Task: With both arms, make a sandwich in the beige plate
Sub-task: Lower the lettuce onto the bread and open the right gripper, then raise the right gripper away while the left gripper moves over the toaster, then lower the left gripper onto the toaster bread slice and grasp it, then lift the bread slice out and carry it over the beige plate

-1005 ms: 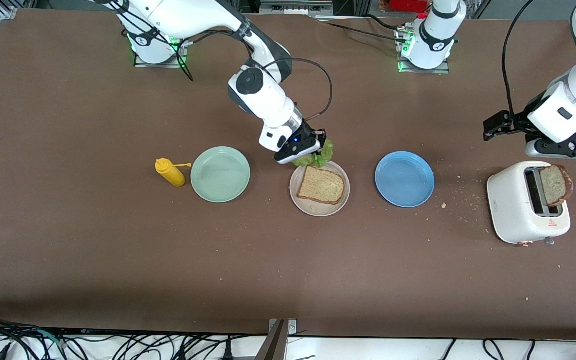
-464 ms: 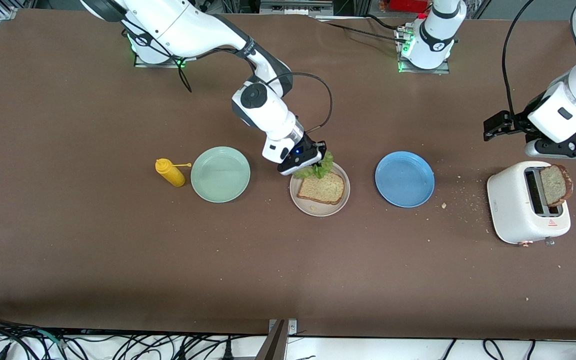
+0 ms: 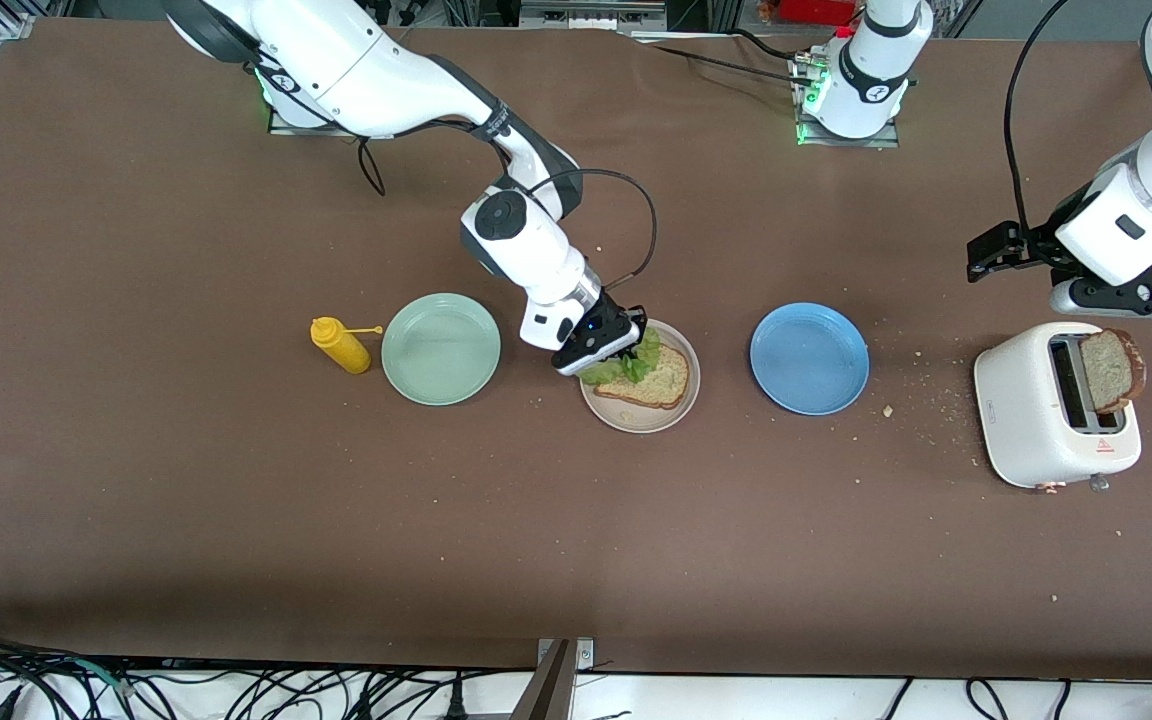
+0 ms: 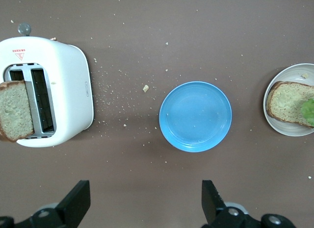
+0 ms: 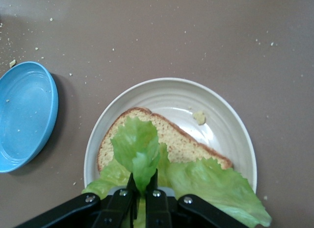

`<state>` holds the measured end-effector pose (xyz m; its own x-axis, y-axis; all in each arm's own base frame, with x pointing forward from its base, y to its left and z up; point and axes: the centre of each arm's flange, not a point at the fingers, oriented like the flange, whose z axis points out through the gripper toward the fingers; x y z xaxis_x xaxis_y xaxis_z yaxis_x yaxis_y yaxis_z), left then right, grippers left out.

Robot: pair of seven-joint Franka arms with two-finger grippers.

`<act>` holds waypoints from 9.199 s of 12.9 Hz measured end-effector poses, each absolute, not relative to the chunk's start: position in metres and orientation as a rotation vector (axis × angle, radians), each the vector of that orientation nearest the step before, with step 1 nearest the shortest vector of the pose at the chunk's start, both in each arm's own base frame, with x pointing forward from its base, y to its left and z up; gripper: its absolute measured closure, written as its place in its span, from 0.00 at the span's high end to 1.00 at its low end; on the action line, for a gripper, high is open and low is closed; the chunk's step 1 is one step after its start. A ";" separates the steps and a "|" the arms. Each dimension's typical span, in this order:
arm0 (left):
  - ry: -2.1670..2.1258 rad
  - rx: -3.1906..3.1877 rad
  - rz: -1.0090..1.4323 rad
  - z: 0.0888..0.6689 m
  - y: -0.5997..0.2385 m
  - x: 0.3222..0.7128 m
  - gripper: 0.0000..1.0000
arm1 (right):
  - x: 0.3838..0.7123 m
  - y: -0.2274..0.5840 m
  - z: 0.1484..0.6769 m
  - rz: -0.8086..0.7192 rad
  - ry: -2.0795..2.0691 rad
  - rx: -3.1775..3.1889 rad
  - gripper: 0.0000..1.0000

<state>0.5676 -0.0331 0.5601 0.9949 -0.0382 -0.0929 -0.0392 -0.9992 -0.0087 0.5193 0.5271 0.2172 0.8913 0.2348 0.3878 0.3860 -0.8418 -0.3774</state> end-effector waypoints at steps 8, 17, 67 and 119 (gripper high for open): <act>0.061 -3.127 0.145 0.560 -0.033 0.568 1.00 | 0.519 0.530 0.211 -0.516 -0.494 -2.564 0.58; 0.061 -3.127 0.145 0.560 -0.033 0.568 1.00 | 0.529 0.531 0.242 -0.583 -0.495 -2.531 1.00; -0.065 -3.186 0.098 0.476 0.154 0.626 1.00 | 0.537 0.026 0.611 0.111 0.130 -3.177 1.00; 0.582 -3.749 1.070 0.373 -0.173 0.647 0.08 | 0.544 0.048 0.607 0.101 0.065 -3.179 1.00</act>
